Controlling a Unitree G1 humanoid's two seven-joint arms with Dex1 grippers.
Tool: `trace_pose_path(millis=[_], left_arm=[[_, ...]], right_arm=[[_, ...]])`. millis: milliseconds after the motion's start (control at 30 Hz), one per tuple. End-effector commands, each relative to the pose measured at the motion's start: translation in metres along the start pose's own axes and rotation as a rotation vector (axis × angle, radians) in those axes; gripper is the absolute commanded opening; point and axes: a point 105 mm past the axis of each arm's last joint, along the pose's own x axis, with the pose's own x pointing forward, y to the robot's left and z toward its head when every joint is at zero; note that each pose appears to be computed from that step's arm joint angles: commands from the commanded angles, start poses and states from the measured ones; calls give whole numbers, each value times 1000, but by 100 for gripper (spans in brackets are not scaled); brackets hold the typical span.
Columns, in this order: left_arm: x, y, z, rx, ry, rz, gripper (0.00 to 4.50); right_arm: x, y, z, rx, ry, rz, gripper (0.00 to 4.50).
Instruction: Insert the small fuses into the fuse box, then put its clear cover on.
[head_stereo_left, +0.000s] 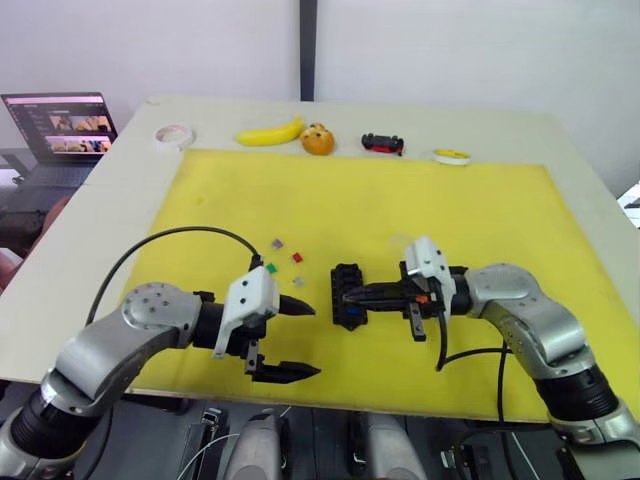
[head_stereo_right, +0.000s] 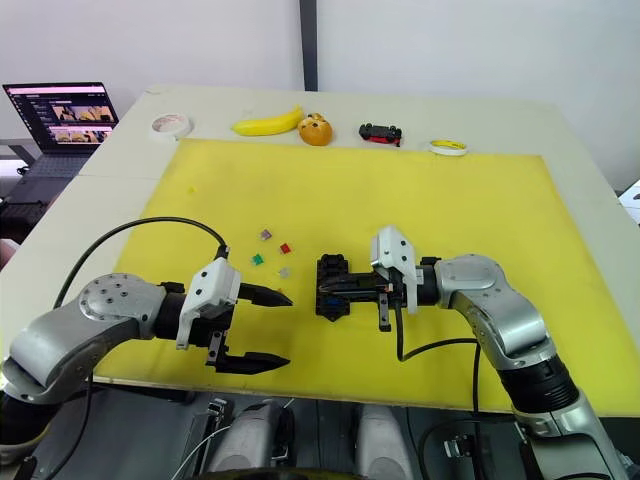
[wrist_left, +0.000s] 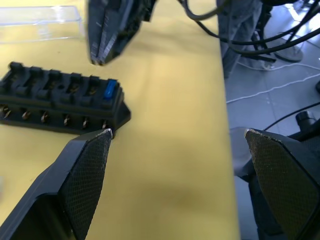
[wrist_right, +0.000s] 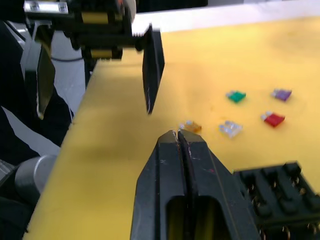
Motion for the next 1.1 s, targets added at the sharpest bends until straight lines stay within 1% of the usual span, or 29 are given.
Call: trace_pose_path(millis=[33,267,433,600,933,1100], left_arm=[[-9,10,7,43,-9,54,450],[-10,22,8,52,-17,92,450],[-9,23,11,60,-25,91,450],[-7,22,10,78,-18,86,450],[-4,21,9,83,-18,84,450],[-4,21,9,83,-21,87,450]], right_arm=[[1,6,-4,-51,34,21,2],[-3,5,-17,-51,71,13,2],[-5,1,-16,-46,63,-2,2],[-5,-2,-19,-49,82,-9,2],[-5,-3,-40,-87,239,5,2],[-7,-2,-45,-106,293,18,2]])
